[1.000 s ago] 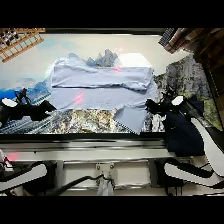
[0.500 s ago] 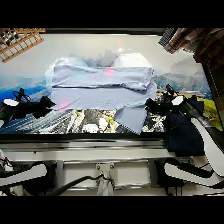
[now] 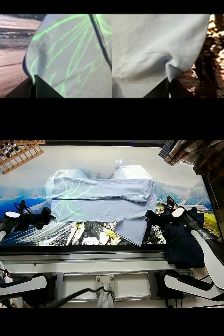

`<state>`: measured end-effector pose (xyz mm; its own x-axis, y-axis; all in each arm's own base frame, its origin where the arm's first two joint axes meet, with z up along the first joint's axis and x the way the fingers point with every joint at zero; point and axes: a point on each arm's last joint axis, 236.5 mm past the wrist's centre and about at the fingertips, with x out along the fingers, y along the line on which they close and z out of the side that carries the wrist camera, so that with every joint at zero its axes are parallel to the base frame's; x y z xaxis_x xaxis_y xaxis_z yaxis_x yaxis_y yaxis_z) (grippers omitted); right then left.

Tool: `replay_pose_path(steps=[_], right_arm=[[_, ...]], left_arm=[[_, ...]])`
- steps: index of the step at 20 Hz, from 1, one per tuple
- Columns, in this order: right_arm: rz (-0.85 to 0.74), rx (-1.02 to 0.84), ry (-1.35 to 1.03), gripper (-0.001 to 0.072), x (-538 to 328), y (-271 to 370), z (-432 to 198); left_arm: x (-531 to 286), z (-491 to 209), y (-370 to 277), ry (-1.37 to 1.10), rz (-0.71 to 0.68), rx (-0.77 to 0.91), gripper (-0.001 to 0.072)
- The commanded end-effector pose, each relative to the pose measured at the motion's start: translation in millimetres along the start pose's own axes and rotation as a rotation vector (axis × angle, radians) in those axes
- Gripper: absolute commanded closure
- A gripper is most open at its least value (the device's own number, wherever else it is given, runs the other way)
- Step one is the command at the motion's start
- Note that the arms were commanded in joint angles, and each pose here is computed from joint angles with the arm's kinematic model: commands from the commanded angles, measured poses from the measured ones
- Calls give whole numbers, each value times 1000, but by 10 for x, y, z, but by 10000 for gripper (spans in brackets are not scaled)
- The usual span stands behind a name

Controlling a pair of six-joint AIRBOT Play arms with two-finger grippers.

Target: Fold the clothes and pants, and hang the long-sleeved shirts on hangers.

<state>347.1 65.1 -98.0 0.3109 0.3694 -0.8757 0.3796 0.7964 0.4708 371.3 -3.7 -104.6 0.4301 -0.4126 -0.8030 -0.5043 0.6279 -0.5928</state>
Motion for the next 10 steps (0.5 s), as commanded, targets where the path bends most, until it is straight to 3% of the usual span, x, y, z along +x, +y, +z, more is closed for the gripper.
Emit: replay_pose_path(steps=[1, 10], right_arm=[[-5, -30, 7, 689, -82, 19, -38], [6, -116, 176, 689, -530, 20, -869]], left_arm=[[-148, -36, 112, 28, 23, 80, 696], [-824, -102, 555, 42, 233, 285, 696]])
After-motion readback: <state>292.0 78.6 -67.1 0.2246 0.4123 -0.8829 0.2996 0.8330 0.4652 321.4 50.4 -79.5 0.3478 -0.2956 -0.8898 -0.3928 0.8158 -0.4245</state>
